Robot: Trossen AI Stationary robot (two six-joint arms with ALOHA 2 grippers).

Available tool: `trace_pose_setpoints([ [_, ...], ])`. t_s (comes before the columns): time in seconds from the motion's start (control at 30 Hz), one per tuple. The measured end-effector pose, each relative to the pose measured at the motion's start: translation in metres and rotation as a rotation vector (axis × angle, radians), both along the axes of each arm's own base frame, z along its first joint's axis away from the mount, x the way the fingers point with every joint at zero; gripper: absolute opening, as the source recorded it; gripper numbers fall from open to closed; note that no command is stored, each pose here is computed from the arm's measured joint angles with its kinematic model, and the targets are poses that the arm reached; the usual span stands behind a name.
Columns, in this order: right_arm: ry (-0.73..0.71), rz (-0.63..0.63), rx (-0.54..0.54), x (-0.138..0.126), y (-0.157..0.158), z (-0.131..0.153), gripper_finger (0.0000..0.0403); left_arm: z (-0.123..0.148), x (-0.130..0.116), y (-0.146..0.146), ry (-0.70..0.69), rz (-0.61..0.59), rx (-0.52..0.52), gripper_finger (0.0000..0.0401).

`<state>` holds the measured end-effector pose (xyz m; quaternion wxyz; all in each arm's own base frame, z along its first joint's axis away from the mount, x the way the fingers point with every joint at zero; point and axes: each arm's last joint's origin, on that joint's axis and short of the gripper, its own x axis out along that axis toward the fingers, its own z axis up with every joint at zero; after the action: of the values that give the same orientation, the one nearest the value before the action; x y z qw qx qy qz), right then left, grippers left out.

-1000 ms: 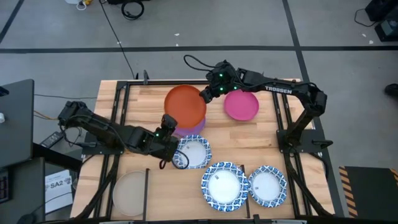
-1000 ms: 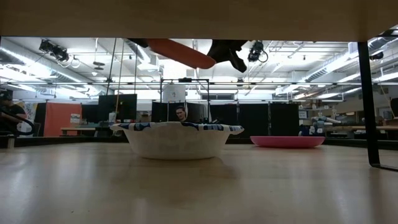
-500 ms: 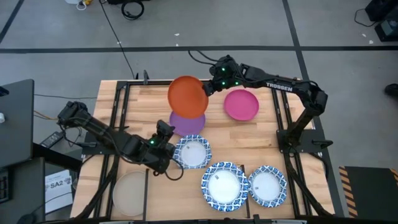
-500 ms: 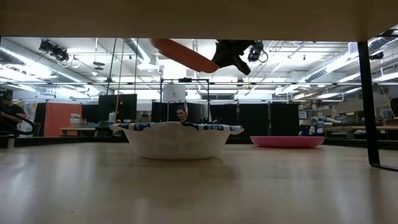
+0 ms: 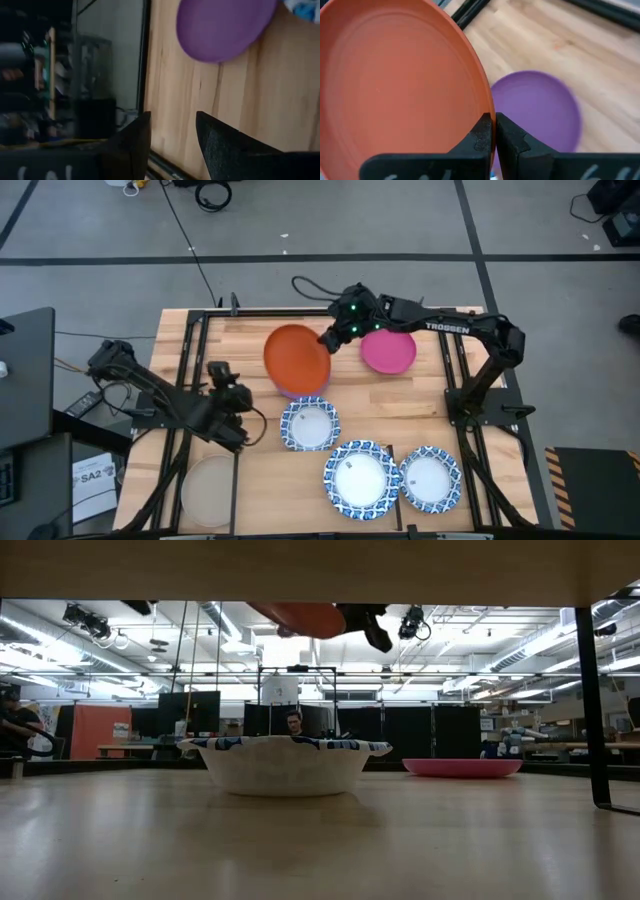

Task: Place and stack plates onto a shelf
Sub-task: Put the orange plate on the shelf

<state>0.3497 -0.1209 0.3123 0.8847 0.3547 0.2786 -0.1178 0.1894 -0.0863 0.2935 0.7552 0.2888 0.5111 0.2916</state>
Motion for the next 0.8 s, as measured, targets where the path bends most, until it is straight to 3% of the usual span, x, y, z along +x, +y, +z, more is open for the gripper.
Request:
trace_pose_setpoints([
  [0.2,-0.020,0.089,-0.004,0.010,0.029,0.002,0.0018,0.014,-0.032,0.016,-0.173,-0.003,-0.091,0.0162],
  [0.43,-0.066,0.164,-0.016,0.018,0.056,0.005,0.0018,0.005,-0.075,0.043,-0.408,0.041,-0.234,0.0162],
  [0.8,-0.140,0.249,-0.012,0.027,0.092,0.012,0.0018,-0.006,-0.111,0.065,-0.690,0.080,-0.420,0.0162],
])
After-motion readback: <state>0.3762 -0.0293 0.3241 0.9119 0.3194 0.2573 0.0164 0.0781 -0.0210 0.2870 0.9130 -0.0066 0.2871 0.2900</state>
